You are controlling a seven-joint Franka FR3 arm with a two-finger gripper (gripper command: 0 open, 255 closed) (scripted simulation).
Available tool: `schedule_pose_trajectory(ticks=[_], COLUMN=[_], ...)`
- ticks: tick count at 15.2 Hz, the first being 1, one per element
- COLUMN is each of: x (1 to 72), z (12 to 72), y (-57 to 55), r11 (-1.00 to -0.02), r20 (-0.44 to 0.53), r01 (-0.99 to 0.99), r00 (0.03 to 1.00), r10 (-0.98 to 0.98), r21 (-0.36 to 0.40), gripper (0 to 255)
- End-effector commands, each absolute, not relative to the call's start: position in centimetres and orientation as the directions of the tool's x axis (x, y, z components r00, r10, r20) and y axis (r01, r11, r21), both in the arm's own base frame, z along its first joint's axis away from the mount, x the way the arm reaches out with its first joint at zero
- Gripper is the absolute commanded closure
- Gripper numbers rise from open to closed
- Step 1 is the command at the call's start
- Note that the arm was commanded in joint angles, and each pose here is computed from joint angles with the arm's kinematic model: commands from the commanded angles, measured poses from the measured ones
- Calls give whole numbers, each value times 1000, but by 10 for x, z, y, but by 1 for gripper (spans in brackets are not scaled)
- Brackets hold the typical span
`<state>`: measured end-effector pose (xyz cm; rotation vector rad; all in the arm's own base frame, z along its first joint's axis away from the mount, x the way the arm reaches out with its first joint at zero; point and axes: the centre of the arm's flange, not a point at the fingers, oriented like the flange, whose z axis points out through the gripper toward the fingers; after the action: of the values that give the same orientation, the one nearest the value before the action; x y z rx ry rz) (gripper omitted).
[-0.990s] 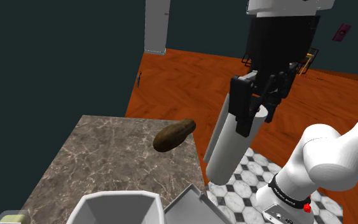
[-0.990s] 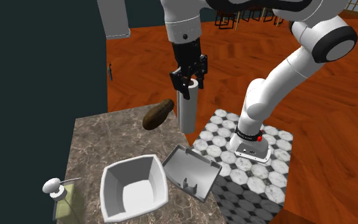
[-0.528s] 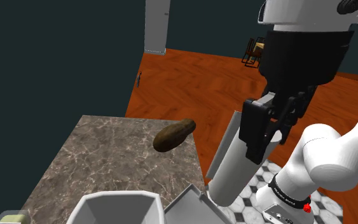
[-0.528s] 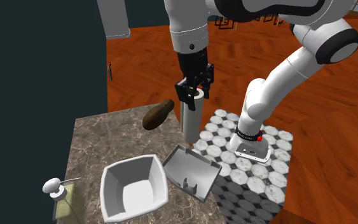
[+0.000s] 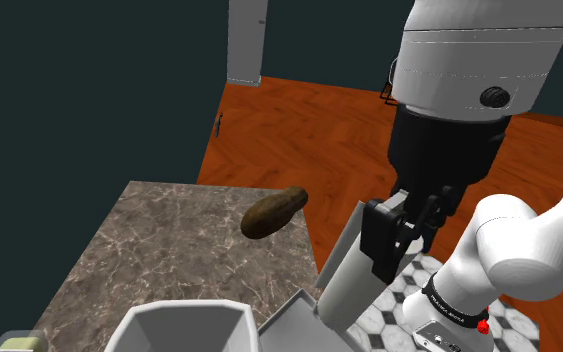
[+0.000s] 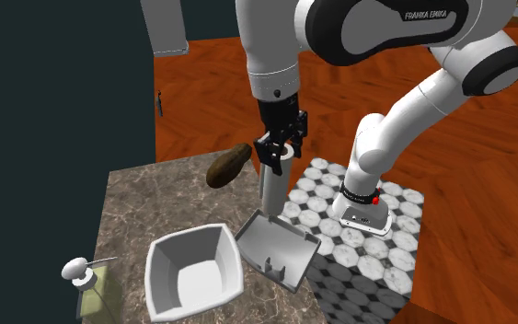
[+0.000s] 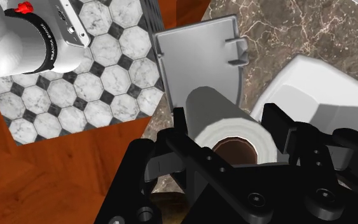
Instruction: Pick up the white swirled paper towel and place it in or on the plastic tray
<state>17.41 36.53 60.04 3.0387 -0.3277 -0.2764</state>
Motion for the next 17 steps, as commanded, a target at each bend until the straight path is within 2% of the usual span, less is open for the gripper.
schedule_pose_trajectory(ticks=[1, 17], x=[175, 175], z=[590, 509], y=[366, 366], r11=[-975, -975], r20=[-170, -170], r01=[-205, -205], r00=[961, 961], r10=[-218, -218], r21=[91, 91], gripper=[255, 255])
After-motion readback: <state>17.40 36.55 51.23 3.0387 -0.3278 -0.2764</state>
